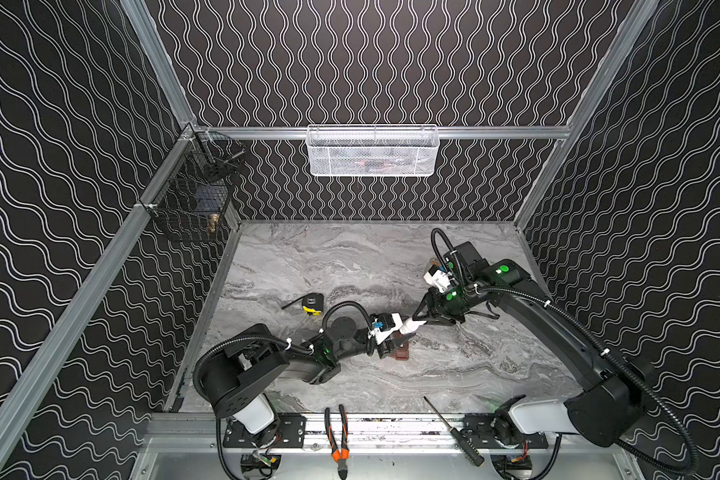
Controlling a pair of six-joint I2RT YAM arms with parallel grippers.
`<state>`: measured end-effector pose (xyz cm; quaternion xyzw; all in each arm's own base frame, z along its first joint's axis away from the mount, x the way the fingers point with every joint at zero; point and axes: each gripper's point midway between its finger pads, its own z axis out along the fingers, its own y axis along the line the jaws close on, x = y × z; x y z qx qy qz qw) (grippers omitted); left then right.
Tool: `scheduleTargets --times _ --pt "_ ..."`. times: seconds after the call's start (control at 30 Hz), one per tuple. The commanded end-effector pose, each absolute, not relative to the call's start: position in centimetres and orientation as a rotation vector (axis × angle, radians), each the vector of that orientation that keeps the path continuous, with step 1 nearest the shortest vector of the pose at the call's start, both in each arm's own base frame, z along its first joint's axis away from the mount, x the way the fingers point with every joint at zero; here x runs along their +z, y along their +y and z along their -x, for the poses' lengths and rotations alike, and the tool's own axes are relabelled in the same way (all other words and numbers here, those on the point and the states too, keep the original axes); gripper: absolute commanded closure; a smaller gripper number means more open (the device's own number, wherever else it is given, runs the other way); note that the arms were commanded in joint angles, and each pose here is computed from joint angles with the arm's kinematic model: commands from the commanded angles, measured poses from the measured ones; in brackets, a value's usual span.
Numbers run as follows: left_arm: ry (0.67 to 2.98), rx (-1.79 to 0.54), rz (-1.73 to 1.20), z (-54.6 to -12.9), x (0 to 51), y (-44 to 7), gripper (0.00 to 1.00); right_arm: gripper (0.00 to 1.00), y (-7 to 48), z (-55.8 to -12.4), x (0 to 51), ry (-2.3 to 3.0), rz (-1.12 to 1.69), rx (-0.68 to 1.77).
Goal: Sort the pills into containers
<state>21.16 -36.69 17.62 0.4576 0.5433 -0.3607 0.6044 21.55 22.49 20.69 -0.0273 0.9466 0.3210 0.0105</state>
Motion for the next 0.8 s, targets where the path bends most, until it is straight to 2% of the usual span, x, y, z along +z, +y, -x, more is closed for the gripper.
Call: scheduleTargets --times 0.0,0.33,0.77 --pt "1.21 -0.849 -1.048 -20.99 18.91 -36.77 0.53 0.74 22.77 -21.61 20.88 2.942 0.106 1.022" --pt "1.228 -0.851 -1.051 -21.04 18.22 -36.8 0.51 0.74 22.87 -21.54 20.98 2.935 0.107 1.038" --pt "1.214 -0.858 -1.048 -20.92 18.58 -36.83 0.68 0.72 22.98 -21.39 20.92 2.933 0.107 1.055"
